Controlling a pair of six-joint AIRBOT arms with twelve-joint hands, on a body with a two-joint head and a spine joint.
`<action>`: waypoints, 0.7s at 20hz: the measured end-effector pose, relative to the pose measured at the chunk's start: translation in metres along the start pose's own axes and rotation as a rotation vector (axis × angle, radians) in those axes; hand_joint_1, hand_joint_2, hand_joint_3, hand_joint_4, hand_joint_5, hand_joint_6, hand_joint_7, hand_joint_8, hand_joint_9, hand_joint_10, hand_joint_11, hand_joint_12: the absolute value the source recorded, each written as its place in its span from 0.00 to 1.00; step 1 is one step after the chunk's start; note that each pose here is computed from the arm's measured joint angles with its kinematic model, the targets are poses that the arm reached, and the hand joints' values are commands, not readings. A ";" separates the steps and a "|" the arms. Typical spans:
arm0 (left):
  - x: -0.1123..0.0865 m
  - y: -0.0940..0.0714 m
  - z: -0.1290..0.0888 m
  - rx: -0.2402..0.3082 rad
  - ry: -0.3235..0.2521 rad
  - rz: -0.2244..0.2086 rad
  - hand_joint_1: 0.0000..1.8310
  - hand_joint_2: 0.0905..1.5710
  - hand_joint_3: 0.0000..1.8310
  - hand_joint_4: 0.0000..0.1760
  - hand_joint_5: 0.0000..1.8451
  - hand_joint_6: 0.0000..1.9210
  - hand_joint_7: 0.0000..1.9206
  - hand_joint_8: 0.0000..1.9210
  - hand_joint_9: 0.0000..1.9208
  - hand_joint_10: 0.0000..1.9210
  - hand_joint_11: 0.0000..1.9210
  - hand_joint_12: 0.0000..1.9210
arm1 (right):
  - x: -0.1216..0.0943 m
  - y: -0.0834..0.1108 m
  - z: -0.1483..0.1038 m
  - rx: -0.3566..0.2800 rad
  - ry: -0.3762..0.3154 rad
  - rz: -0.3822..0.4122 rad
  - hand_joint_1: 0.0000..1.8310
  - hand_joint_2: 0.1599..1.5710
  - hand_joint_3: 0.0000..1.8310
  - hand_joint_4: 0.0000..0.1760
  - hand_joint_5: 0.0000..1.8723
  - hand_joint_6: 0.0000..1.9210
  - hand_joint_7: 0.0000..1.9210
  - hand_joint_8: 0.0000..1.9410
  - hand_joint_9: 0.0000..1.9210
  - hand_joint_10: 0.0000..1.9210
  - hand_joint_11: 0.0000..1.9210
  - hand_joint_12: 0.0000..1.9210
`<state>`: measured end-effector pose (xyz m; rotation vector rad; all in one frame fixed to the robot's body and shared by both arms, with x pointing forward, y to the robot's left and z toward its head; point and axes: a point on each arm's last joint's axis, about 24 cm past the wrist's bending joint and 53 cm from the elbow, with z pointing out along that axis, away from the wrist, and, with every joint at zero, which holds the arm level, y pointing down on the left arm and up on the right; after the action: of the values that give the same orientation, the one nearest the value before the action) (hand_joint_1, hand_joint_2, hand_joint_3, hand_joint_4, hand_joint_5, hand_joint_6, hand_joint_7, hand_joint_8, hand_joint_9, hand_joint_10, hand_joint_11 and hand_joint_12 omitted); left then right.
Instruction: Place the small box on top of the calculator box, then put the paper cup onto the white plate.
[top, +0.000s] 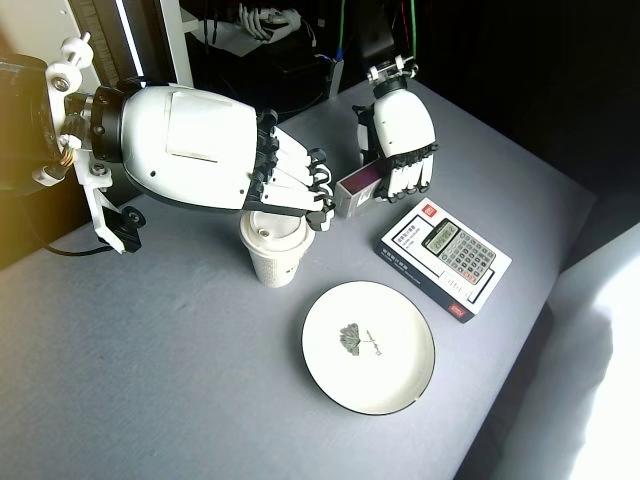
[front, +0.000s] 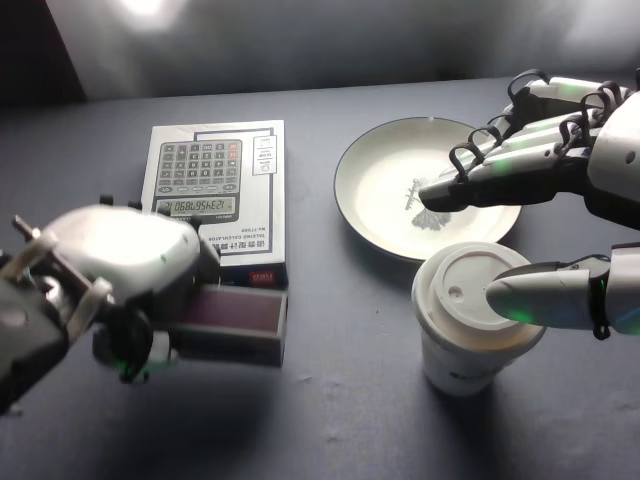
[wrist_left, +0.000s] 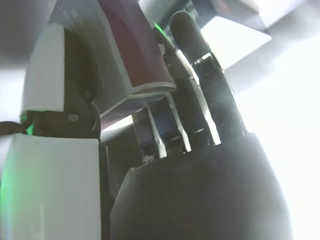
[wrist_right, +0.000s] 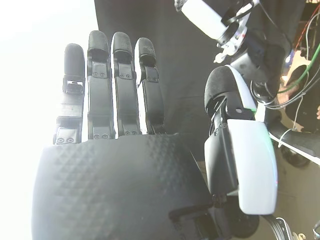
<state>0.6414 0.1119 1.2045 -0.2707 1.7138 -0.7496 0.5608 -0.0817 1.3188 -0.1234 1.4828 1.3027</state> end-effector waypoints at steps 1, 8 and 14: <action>-0.009 -0.001 0.003 0.000 -0.019 -0.004 0.75 0.70 0.00 0.00 0.46 0.52 0.54 0.47 0.47 0.65 0.29 0.58 | 0.000 0.000 0.000 0.000 0.000 0.000 0.13 0.76 0.00 0.00 0.25 0.00 0.26 0.00 0.24 0.00 0.00 0.54; -0.052 -0.015 0.033 0.036 -0.074 0.002 0.75 0.69 0.00 0.00 0.46 0.54 0.53 0.47 0.49 0.63 0.32 0.54 | 0.000 0.000 0.000 0.000 0.002 -0.003 0.17 0.76 0.00 0.00 0.25 0.00 0.25 0.00 0.23 0.00 0.00 0.53; -0.075 -0.007 0.060 0.055 -0.080 0.026 0.75 0.70 0.00 0.00 0.46 0.53 0.53 0.50 0.46 0.65 0.31 0.55 | 0.000 0.001 0.000 -0.003 0.000 -0.004 0.16 0.76 0.00 0.00 0.26 0.00 0.27 0.00 0.25 0.00 0.00 0.57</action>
<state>0.7179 0.1271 1.2613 -0.2374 1.6160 -0.7556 0.5603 -0.0814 1.3192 -0.1284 1.4804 1.3021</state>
